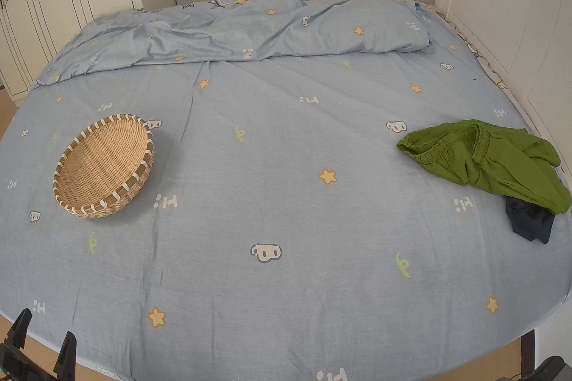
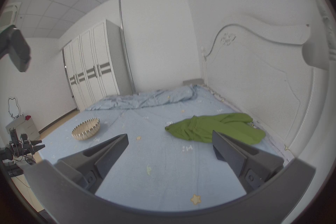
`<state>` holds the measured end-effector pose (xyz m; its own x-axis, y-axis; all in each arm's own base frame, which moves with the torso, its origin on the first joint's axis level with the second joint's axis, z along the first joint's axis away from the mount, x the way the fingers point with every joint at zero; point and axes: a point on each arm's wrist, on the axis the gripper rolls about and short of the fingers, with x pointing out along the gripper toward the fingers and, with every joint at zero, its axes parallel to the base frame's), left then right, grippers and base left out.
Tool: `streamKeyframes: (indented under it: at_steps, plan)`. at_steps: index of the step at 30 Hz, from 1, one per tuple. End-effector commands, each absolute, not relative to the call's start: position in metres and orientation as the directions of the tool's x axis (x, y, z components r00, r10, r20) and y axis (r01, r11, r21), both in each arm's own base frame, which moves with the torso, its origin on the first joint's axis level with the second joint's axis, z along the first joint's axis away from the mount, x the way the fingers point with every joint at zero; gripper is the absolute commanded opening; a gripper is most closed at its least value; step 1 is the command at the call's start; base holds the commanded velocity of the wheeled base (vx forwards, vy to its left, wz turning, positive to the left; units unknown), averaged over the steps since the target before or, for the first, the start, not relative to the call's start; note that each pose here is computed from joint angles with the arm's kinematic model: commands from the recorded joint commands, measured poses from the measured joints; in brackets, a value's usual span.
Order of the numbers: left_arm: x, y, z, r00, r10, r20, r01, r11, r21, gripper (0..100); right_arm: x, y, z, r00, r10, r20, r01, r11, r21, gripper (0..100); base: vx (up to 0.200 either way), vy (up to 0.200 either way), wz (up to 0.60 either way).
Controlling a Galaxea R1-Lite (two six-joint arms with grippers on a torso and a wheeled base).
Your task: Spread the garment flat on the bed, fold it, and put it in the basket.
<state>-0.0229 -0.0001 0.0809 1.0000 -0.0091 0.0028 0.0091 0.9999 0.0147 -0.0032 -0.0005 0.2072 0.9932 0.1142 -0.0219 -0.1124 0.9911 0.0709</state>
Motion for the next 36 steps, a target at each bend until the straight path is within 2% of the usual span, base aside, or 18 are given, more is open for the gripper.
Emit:
streamKeyframes:
  at_steps: [1,7,17,21,25,29,36]
  plan:
    - [-0.022,0.0,0.076,1.0,-0.009,-0.011,0.009,1.0,0.015,100,0.091,0.009,0.225,0.939,0.08,-0.334,-0.076,0.997,0.026,100,0.0,0.0,0.0]
    - [-0.022,0.0,0.076,1.0,-0.009,-0.011,0.009,1.0,0.014,100,0.164,-0.005,0.233,0.888,-0.052,-0.458,0.059,0.998,0.0,100,0.0,0.0,0.0]
    - [-0.022,0.0,0.076,1.0,-0.009,-0.011,0.009,1.0,0.014,100,0.263,-0.007,0.233,0.822,-0.252,-0.511,0.229,0.967,-0.11,100,0.0,0.0,0.0]
    - [-0.022,0.0,0.076,1.0,-0.009,-0.011,0.009,1.0,0.015,100,0.287,0.001,0.229,0.814,-0.277,-0.511,0.249,0.961,-0.124,100,0.0,0.0,0.0]
    - [-0.022,0.0,0.076,1.0,-0.008,-0.011,0.008,1.0,0.014,100,0.335,0.007,0.208,0.803,-0.362,-0.473,0.328,0.932,-0.157,100,0.0,0.0,0.0]
    - [-0.022,0.0,0.076,1.0,-0.009,-0.011,0.009,1.0,0.014,100,0.356,0.015,0.204,0.823,-0.356,-0.442,0.319,0.934,-0.158,100,0.0,0.0,0.0]
    - [-0.022,0.0,0.076,1.0,-0.009,-0.011,0.009,1.0,0.014,100,0.385,0.017,0.209,0.821,-0.41,-0.397,0.37,0.912,-0.177,100,0.0,0.0,0.0]
